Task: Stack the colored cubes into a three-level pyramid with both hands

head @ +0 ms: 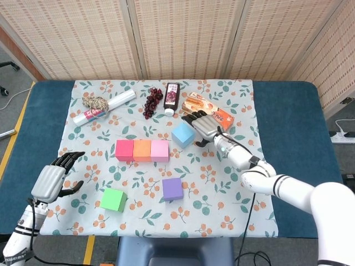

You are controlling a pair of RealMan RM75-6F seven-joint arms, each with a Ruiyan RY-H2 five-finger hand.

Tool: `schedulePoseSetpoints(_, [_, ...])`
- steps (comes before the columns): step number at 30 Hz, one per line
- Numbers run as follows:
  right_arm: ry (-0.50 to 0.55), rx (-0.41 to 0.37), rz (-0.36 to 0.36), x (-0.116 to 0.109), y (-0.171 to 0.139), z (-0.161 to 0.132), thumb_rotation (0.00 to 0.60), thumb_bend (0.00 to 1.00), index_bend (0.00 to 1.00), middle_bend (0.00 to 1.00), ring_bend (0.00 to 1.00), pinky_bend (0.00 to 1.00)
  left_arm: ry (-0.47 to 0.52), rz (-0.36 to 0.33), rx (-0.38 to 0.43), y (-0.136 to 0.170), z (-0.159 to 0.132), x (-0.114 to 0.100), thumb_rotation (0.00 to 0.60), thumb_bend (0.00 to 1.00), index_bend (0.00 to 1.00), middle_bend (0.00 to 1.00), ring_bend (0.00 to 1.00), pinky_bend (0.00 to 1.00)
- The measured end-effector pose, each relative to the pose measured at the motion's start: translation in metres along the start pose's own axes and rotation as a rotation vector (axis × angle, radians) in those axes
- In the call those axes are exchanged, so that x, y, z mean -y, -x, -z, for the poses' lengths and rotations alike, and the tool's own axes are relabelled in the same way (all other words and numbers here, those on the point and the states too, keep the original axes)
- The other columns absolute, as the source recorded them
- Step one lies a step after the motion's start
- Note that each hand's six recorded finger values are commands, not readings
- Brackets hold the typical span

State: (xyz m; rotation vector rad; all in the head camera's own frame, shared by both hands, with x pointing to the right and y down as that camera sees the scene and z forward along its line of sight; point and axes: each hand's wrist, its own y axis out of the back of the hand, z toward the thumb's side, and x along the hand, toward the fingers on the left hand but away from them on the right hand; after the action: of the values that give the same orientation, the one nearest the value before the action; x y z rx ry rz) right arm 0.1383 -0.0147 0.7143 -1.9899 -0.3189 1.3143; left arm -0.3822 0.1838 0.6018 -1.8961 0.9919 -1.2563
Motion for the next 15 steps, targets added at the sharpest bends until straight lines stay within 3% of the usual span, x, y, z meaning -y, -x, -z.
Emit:
schedulePoseSetpoints(10, [-0.107, 0.011, -0.069, 0.023, 0.050, -0.025, 0.600, 0.01, 0.01, 0.06, 0.00, 0.00, 0.008, 0.000, -0.016, -0.004, 0.006, 0.001, 0.600, 0.31, 0.13, 0.18, 0.15, 0.27])
schedulePoseSetpoints(13, [-0.124, 0.012, -0.082, 0.028, 0.057, -0.031, 0.600, 0.03, 0.16, 0.14, 0.00, 0.00, 0.009, -0.006, -0.017, -0.005, 0.007, 0.000, 0.600, 0.31, 0.13, 0.18, 0.15, 0.27])
schedulePoseSetpoints(15, [-0.138, 0.018, -0.077, 0.028, 0.060, -0.030, 0.600, 0.08, 0.33, 0.23, 0.00, 0.00, 0.006, -0.012, -0.016, -0.006, 0.008, -0.001, 0.600, 0.31, 0.13, 0.18, 0.15, 0.27])
